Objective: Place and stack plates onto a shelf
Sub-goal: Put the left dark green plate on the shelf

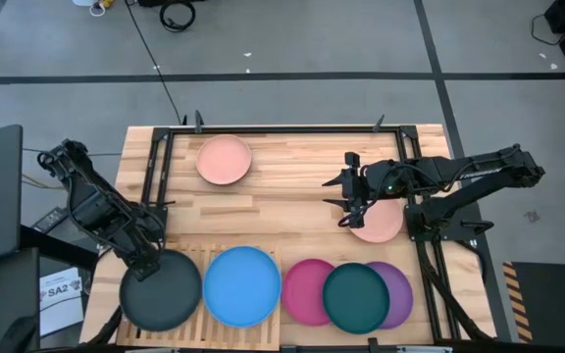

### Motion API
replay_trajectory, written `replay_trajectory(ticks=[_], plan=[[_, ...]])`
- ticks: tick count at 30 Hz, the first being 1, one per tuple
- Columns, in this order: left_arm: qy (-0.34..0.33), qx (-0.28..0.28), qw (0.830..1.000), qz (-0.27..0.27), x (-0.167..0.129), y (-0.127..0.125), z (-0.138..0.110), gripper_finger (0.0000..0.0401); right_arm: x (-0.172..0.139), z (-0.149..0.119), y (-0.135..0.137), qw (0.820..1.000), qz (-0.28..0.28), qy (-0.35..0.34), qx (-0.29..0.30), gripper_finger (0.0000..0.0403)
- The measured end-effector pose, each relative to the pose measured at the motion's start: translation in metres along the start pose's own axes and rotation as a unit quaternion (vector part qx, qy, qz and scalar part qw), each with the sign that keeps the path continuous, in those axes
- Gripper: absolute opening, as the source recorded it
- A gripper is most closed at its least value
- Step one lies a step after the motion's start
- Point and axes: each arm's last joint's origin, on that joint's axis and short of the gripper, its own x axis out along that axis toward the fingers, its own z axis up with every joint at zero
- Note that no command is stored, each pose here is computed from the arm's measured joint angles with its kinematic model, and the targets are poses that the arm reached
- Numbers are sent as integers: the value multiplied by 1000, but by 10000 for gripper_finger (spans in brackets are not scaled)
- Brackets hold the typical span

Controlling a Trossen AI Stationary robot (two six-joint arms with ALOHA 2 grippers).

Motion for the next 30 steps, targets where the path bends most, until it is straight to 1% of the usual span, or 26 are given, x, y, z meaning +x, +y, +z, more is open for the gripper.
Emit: replay_trajectory(ticks=[7, 10, 20, 26, 30], plan=[[0, 0, 1000, 0, 0, 0, 0, 21, 0, 0, 0, 1000, 0, 0, 0, 183], [0, 0, 1000, 0, 0, 0, 0, 29, 0, 0, 0, 1000, 0, 0, 0, 183], [-1, -1, 1000, 2, 0, 0, 0, 104, 0, 0, 0, 1000, 0, 0, 0, 183], [-11, -1, 1000, 2, 0, 0, 1, 139, 0, 0, 0, 1000, 0, 0, 0, 183], [-14, 0, 1000, -4, 0, -2, 1, 155, 0, 0, 0, 1000, 0, 0, 0, 183]])
